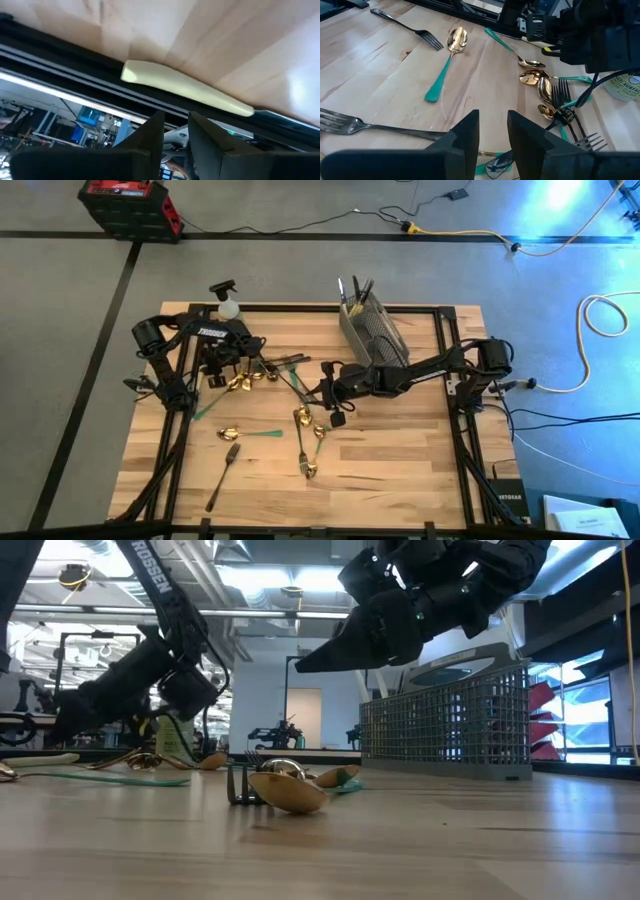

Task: Sort silverware
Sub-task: Put the yellow table knife into the silverware basket

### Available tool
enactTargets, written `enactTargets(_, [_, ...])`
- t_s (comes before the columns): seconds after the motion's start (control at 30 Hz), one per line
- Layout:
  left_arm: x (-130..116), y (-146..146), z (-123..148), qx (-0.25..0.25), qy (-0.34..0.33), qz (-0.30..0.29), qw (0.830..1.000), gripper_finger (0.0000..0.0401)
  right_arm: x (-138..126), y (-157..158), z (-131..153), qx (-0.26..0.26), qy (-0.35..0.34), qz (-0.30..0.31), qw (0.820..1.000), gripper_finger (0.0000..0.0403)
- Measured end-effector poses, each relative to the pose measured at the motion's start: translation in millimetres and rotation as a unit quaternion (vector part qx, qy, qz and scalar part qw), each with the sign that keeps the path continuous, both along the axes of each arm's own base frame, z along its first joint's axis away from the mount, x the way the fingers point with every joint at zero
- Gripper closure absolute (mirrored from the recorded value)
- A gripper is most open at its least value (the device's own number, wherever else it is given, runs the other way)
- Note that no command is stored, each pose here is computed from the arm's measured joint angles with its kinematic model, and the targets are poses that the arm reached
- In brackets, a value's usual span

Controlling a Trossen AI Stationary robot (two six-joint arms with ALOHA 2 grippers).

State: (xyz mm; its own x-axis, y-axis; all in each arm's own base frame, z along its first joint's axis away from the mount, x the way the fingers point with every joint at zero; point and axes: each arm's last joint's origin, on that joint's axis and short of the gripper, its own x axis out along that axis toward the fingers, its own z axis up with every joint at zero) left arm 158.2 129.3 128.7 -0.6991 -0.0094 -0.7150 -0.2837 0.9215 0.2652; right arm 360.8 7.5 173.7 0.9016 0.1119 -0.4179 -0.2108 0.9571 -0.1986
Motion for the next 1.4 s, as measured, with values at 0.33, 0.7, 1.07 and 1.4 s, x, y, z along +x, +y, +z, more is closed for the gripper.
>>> enactTargets(0.33, [-9, 15, -2, -0.002, -0.016, 0.019, 1.000, 0.0329, -1, 0, -1, 0.000, 0.008, 0.000, 1.000, 0.0317])
enactTargets(0.7, [-16, 11, -9, -0.001, -0.010, 0.029, 1.000, 0.0329, -1, 0, -2, -0.001, 0.011, -0.002, 1.000, 0.0317])
enactTargets(1.07, [-17, 10, -13, -0.004, -0.019, 0.025, 1.000, 0.0329, -1, 0, -2, -0.002, 0.011, -0.003, 1.000, 0.0317])
enactTargets(1.4, [-16, 11, -13, 0.002, -0.023, 0.030, 0.999, 0.0329, -1, 0, -2, -0.002, 0.011, -0.003, 1.000, 0.0317])
